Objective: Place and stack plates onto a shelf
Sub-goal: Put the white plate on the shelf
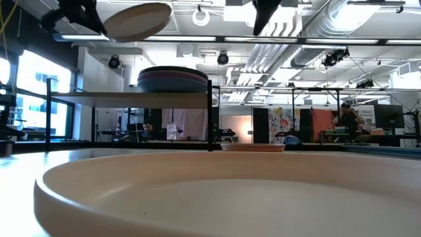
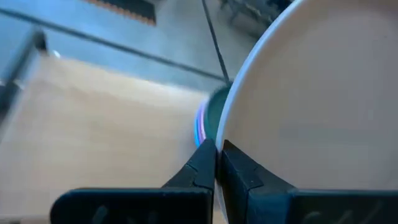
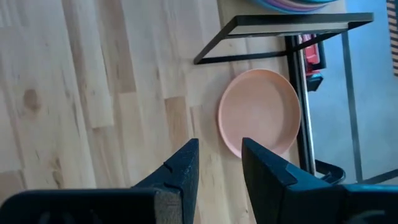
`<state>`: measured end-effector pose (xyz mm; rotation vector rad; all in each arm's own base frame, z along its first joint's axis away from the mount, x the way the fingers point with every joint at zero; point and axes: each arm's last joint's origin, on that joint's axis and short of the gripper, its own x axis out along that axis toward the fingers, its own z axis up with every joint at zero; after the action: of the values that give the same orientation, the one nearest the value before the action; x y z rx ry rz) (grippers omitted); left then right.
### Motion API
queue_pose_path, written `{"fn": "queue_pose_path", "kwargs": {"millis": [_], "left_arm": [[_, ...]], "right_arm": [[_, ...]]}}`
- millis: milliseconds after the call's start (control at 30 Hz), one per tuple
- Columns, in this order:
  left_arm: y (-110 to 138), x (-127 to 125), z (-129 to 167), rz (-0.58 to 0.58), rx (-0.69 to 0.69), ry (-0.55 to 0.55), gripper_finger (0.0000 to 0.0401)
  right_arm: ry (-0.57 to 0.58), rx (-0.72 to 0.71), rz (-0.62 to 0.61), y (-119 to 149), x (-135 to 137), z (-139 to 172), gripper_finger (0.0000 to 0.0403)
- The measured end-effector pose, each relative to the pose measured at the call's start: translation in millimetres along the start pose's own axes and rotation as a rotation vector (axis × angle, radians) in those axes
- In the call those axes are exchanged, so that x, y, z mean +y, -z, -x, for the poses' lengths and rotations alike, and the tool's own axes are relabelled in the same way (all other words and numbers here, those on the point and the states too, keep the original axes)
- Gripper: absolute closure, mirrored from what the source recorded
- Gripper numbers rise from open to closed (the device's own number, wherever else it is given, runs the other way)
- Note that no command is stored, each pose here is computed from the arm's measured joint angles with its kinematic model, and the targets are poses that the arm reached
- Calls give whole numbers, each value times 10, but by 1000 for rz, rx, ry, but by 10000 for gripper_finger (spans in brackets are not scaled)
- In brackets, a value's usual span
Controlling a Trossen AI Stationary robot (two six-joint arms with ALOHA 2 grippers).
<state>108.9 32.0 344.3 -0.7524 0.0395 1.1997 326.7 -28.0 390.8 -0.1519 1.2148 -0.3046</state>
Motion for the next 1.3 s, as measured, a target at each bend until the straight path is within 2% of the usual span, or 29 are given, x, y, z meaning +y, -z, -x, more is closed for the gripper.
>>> {"fn": "queue_pose_path", "kwargs": {"millis": [333,600,767,900,1133,1300], "left_arm": [[-406,-4,-46,-56,-165,-175,401],[-479,85,-262,-108,-206,-398,401],[-482,155,-382,-130,-167,-509,401],[-467,220,-468,-141,-74,-569,401],[-437,298,-582,-139,72,-634,401],[-431,316,-657,-113,150,-632,401]], "right_arm": [[-3,16,-9,11,-159,-47,304],[-13,21,-6,17,-195,-58,304],[-44,21,-6,19,-184,-57,304],[-47,21,-5,19,-184,-57,304],[-47,22,-5,20,-183,-57,304],[-47,31,-2,29,-181,-56,304]]}}
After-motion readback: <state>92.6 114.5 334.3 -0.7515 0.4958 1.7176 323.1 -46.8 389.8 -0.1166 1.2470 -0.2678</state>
